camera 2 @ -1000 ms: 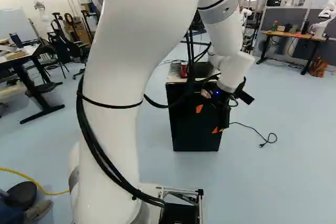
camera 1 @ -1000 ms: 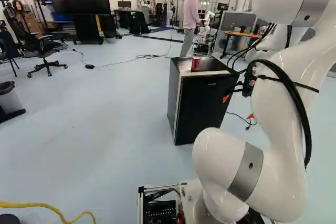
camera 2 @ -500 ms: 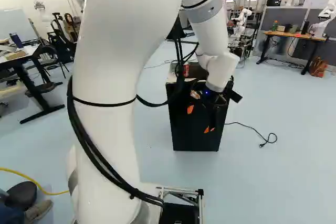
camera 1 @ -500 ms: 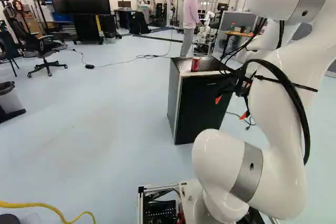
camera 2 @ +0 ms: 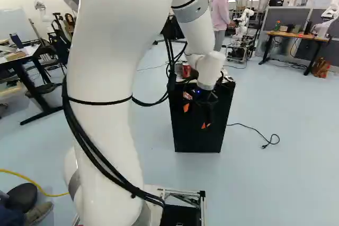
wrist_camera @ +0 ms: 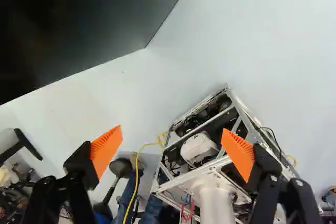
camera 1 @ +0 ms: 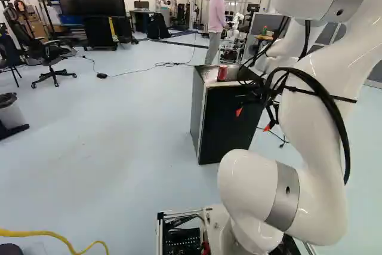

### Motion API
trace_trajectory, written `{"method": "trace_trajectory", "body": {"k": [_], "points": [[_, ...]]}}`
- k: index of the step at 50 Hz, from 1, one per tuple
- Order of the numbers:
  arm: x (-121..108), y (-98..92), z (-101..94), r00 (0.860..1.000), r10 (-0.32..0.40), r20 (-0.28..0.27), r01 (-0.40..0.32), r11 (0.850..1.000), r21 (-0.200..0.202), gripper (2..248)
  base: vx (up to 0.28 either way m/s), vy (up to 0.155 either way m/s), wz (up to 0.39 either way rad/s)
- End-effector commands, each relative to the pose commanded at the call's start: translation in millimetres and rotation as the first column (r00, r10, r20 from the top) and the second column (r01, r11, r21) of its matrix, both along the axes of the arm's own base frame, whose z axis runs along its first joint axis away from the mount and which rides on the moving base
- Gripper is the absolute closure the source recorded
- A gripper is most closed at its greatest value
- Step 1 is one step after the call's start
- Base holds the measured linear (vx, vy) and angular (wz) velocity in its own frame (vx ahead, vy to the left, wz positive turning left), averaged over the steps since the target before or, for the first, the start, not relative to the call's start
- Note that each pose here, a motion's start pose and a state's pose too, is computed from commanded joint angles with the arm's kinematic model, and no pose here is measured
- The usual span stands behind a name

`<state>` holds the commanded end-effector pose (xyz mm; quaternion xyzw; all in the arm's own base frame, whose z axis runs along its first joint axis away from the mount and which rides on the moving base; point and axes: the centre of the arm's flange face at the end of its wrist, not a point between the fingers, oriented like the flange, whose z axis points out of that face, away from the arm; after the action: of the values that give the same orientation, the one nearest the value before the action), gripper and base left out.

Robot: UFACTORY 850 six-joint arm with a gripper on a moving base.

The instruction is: Grab a drink from the fridge

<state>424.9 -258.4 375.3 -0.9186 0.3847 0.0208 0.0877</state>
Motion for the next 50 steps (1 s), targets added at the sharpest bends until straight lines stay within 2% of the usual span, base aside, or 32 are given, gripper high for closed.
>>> {"method": "trace_trajectory", "body": {"k": [12, 26, 37, 50], "points": [[20, 19.4, -0.5, 0.997, 0.046, 0.067, -0.041, 0.997, -0.067, 3, 0.0, 0.0, 0.0], [36, 39.9, -0.1, 0.985, 0.091, 0.144, -0.071, 0.987, -0.143, 3, 0.0, 0.0, 0.0], [48, 52.9, 1.0, 0.971, 0.124, 0.206, -0.082, 0.976, -0.201, 3, 0.0, 0.0, 0.0], [65, 66.3, 3.2, 0.947, 0.163, 0.277, -0.087, 0.96, -0.266, 3, 0.0, 0.0, 0.0]]}}
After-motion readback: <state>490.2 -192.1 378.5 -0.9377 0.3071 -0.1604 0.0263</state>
